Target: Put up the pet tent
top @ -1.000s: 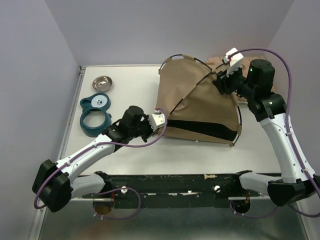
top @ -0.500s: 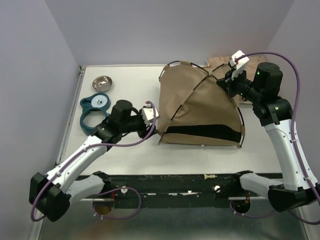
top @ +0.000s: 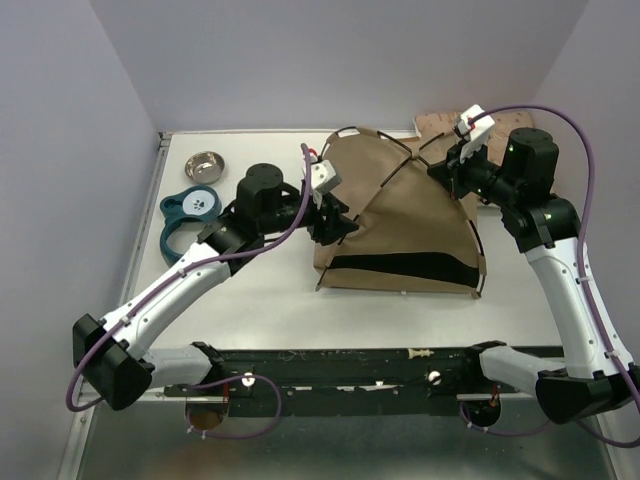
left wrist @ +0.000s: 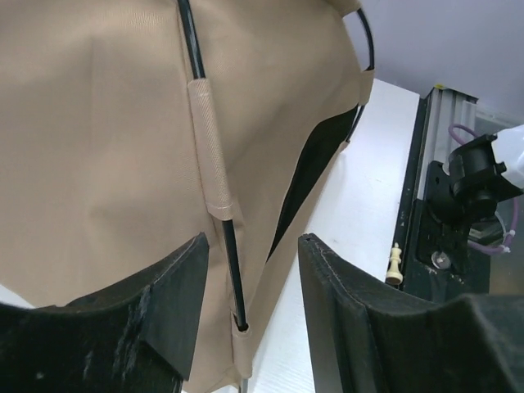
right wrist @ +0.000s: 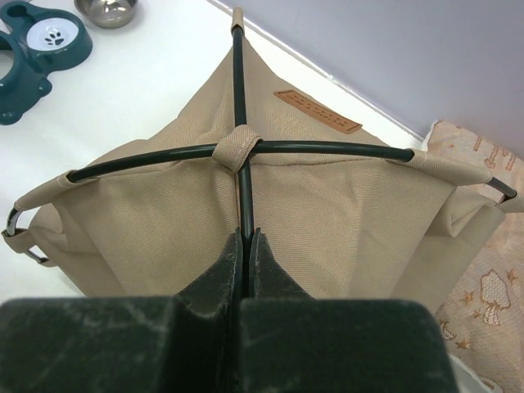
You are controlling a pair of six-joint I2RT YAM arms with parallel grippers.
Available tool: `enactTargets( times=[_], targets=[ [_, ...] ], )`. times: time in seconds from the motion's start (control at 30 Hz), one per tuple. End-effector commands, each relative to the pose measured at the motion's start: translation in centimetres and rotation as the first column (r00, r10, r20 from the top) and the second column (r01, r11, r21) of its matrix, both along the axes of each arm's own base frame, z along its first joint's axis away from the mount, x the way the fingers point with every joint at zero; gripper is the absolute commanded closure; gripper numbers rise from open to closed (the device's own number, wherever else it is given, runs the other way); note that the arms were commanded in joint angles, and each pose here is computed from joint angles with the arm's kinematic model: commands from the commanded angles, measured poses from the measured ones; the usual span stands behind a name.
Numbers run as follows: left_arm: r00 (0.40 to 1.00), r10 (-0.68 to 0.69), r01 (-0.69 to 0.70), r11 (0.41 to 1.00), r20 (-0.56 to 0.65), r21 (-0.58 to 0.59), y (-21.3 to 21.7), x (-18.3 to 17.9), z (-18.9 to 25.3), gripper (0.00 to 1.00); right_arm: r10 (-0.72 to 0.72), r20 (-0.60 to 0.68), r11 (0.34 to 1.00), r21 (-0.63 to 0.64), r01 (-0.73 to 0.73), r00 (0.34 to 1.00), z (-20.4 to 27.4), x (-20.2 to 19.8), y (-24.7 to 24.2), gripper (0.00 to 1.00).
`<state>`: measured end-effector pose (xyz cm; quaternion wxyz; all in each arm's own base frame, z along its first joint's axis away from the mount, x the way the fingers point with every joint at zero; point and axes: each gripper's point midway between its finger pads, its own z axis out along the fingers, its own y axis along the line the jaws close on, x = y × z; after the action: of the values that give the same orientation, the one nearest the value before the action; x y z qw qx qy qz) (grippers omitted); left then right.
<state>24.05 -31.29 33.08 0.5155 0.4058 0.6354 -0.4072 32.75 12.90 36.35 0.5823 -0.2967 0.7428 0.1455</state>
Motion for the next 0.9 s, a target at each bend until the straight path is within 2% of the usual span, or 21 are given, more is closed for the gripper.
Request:
enactTargets(
  times=[0.0, 0.07, 0.13, 0.2, 0.3, 0.37, 0.43, 0.5, 0.6, 0.77, 0.87],
  targets=[
    [0.997, 0.035, -0.035, 0.999, -0.072, -0.008, -1.2, 0.9, -0.9, 0.40, 0.007, 0.061, 0.999, 0.041, -0.010, 0.998, 2.0, 0.0, 0.2, 0.99],
    [0.996, 0.040, -0.040, 0.999, -0.081, 0.004, -1.6, 1.0, -1.7, 0.42, 0.007, 0.062, 0.999, 0.042, -0.010, 0.998, 2.0, 0.0, 0.3, 0.99],
    [0.995, 0.037, -0.037, 0.999, -0.088, 0.011, -1.9, 1.1, -2.5, 0.48, 0.005, 0.065, 0.999, 0.044, -0.008, 0.998, 2.1, 0.0, 0.2, 0.99],
    [0.996, 0.037, -0.035, 0.999, -0.086, 0.018, -2.1, 1.2, -3.2, 0.62, 0.005, 0.067, 0.999, 0.044, -0.008, 0.998, 2.2, 0.0, 0.2, 0.99],
    [0.995, 0.038, -0.034, 0.998, -0.094, 0.044, -2.3, 1.2, -4.2, 0.77, -0.003, 0.069, 0.999, 0.050, -0.001, 0.998, 2.4, 0.0, 0.2, 0.99],
    [0.994, 0.035, -0.028, 0.997, -0.101, 0.071, -2.2, 1.1, -5.1, 0.92, -0.009, 0.074, 0.999, 0.052, 0.005, 0.997, 2.6, 0.1, 0.1, 0.99],
    [0.995, 0.035, -0.025, 0.994, -0.093, 0.103, -1.7, 0.8, -5.9, 0.97, -0.034, 0.085, 0.998, 0.052, 0.029, 0.996, 2.9, 0.4, -0.3, 0.99],
    [0.995, 0.044, -0.031, 0.990, -0.090, 0.136, -1.1, 0.7, -6.8, 0.96, -0.036, 0.095, 0.998, 0.055, 0.031, 0.995, 3.3, 0.4, -0.3, 0.99],
    [0.994, 0.043, -0.028, 0.989, -0.099, 0.145, -0.9, 0.4, -7.3, 0.86, -0.022, 0.093, 0.998, 0.068, 0.016, 0.995, 3.4, 0.2, 0.0, 0.99],
    [0.993, 0.044, -0.030, 0.991, -0.106, 0.129, -1.5, 0.9, -7.2, 0.85, -0.013, 0.074, 0.997, 0.078, 0.007, 0.997, 2.9, 0.1, 0.2, 0.99],
    [0.994, 0.037, -0.026, 0.994, -0.102, 0.109, -1.9, 1.1, -6.4, 0.75, -0.010, 0.073, 0.997, 0.078, 0.005, 0.997, 2.8, -0.1, 0.2, 0.99]
  ],
)
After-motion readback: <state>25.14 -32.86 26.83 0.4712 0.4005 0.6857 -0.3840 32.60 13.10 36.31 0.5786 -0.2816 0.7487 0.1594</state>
